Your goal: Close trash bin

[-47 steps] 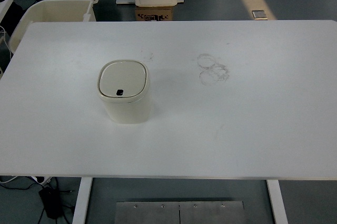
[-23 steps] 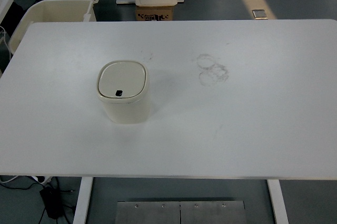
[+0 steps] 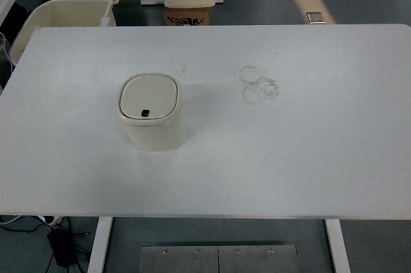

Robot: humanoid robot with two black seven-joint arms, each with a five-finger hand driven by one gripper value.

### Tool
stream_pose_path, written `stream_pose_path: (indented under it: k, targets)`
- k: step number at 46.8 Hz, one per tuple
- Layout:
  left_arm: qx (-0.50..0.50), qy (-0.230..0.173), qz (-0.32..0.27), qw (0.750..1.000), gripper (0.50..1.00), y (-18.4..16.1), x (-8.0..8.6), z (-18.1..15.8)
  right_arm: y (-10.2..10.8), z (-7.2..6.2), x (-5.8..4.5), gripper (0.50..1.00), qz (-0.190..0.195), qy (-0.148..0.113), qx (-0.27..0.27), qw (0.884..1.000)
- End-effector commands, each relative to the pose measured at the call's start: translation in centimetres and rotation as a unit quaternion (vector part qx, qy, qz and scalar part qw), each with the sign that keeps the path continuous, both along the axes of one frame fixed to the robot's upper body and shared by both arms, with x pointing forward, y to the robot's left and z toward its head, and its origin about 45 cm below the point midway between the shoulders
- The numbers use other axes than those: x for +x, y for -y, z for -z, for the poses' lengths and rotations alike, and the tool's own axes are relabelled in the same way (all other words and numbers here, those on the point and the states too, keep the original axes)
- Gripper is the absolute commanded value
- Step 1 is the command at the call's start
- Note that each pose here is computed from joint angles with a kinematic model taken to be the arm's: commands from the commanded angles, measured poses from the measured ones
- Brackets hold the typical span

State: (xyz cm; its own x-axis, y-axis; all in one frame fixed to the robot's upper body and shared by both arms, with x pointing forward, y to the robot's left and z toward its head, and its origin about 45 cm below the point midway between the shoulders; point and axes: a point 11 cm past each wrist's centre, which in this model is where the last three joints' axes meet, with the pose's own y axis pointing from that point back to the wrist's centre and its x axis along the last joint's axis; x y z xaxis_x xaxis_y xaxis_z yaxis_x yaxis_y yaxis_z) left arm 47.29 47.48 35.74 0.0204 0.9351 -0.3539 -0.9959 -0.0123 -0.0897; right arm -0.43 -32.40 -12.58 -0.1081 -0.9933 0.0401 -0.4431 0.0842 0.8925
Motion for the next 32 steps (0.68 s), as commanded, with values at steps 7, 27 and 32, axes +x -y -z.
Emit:
stream_pose_path:
  k: [7, 27, 32]
  targets:
    - [-0.080, -0.015, -0.023, 0.996, 1.000, -1.9, -2.7, 6.4, 0.0, 0.0, 0.0, 0.991, 0.000, 0.000, 0.000, 1.000]
    - [-0.102, -0.075, -0.047, 0.991, 1.000, -2.2, -5.4, 13.2, 0.0, 0.0, 0.0, 0.991, 0.000, 0.000, 0.000, 1.000]
    - [-0.102, -0.075, -0.048, 0.991, 1.000, -2.3, -5.5, 13.2, 0.0, 0.0, 0.0, 0.991, 0.000, 0.001, 0.000, 1.000]
